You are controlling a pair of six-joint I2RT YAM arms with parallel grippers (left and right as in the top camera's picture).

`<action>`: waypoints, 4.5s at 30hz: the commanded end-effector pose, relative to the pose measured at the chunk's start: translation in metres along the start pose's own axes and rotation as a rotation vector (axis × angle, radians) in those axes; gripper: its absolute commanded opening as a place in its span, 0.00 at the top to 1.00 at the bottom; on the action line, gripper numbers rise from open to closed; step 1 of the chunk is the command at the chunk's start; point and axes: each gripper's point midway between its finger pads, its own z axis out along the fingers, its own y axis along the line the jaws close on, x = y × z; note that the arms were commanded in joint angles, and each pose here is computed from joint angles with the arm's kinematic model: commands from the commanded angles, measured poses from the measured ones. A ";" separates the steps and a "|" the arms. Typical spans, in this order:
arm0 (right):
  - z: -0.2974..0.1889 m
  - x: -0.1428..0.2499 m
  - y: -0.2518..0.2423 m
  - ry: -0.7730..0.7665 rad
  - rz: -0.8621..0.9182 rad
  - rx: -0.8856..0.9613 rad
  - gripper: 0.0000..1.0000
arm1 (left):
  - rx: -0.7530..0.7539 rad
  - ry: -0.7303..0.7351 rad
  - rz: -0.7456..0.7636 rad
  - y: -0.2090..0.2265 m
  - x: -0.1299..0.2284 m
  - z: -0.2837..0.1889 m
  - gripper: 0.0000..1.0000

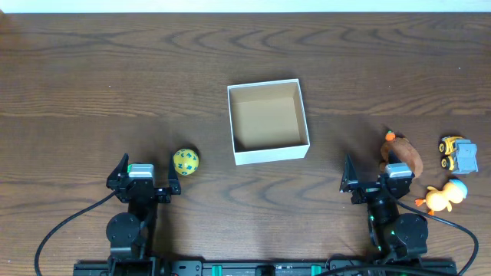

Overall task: Pack container
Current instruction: 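Move both grippers forward toward the toys on each side, then lower the right gripper onto the yellow-blue toy truck and grasp it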

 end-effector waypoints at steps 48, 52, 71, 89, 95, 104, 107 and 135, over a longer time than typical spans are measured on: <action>0.025 -0.114 -0.077 0.531 0.184 0.331 0.01 | 0.042 0.588 -0.291 -0.008 -0.096 0.001 0.02; 0.034 -0.101 -0.105 0.774 0.243 0.311 0.01 | 0.082 0.698 -0.311 -0.017 -0.085 0.007 0.02; 0.038 -0.049 -0.235 1.074 0.038 0.360 0.01 | 0.073 0.777 -0.313 -0.018 -0.069 0.004 0.02; 0.021 0.041 -0.274 1.312 0.137 0.301 0.01 | 0.072 0.777 -0.313 -0.018 -0.068 0.004 0.02; 0.014 0.052 -0.284 1.351 0.136 0.325 0.01 | 0.072 0.781 -0.313 -0.018 -0.068 0.003 0.02; 0.005 0.074 -0.287 1.404 0.179 0.315 0.01 | 0.073 0.781 -0.313 -0.018 -0.068 0.003 0.02; 0.003 0.084 -0.284 1.425 0.191 0.302 0.01 | 0.073 0.781 -0.313 -0.018 -0.068 0.003 0.02; 0.017 0.089 -0.290 1.370 0.206 0.316 0.28 | 0.072 0.789 -0.314 -0.018 -0.066 0.002 0.02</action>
